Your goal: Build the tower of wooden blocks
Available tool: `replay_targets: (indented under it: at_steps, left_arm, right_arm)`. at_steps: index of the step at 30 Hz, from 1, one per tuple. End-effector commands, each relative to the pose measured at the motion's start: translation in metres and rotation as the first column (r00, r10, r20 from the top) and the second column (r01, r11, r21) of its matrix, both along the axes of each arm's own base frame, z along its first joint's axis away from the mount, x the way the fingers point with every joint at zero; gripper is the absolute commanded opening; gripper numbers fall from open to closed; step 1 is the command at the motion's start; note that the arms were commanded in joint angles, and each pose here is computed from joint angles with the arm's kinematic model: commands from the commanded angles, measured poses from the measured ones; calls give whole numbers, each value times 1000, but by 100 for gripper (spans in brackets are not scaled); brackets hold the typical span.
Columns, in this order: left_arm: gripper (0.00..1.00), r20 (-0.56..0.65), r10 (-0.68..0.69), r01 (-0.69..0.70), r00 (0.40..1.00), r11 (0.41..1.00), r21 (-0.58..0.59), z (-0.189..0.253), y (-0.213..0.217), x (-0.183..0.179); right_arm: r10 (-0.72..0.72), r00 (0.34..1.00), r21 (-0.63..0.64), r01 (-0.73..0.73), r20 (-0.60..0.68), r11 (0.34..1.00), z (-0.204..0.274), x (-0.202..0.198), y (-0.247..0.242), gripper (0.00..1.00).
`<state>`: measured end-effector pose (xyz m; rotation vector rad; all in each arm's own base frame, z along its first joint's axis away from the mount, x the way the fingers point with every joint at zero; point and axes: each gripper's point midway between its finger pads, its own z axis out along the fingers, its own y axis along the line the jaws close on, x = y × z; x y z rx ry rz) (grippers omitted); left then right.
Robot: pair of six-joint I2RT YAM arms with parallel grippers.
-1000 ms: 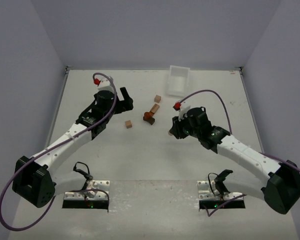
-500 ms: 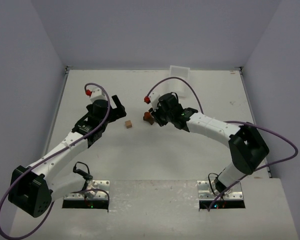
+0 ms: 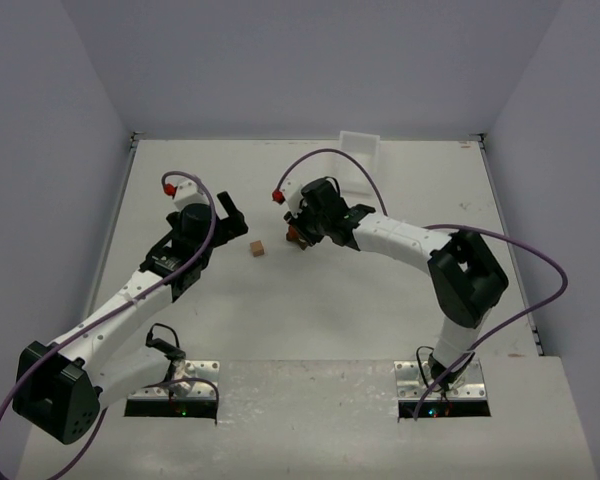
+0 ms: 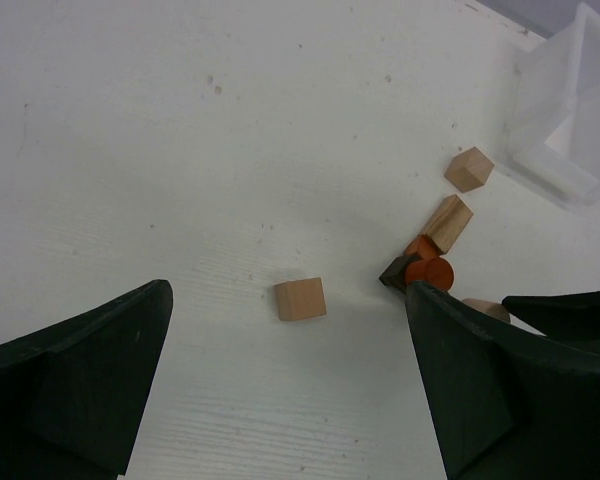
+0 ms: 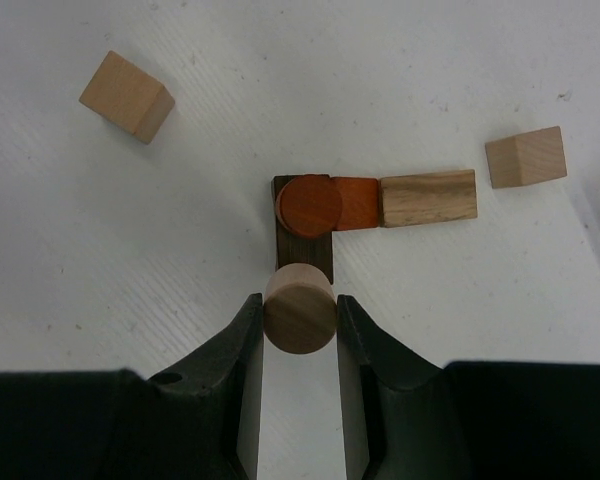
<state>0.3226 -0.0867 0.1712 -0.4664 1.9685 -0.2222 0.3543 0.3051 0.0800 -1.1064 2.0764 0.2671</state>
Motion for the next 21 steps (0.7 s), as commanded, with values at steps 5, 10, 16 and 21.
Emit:
replay_targets:
  at_steps: [5,10,16,21]
  left_arm:
    - [100,56,44,-43,997,999,-12,13,8,6]
    - [100,57,46,-45,997,999,-11,14,8,5]
    - [100,57,43,-42,997,999,-11,13,8,5]
    - [100,57,39,-38,998,999,-11,13,7,5]
  right_arm:
    - [-20,999,11,20,26,1000,4,18,12,1]
    - [-37,999,16,37,24,999,0,21,12,1]
    - [-47,999,26,46,27,999,-1,24,12,2]
    - [-50,998,26,50,25,998,-3,26,11,3]
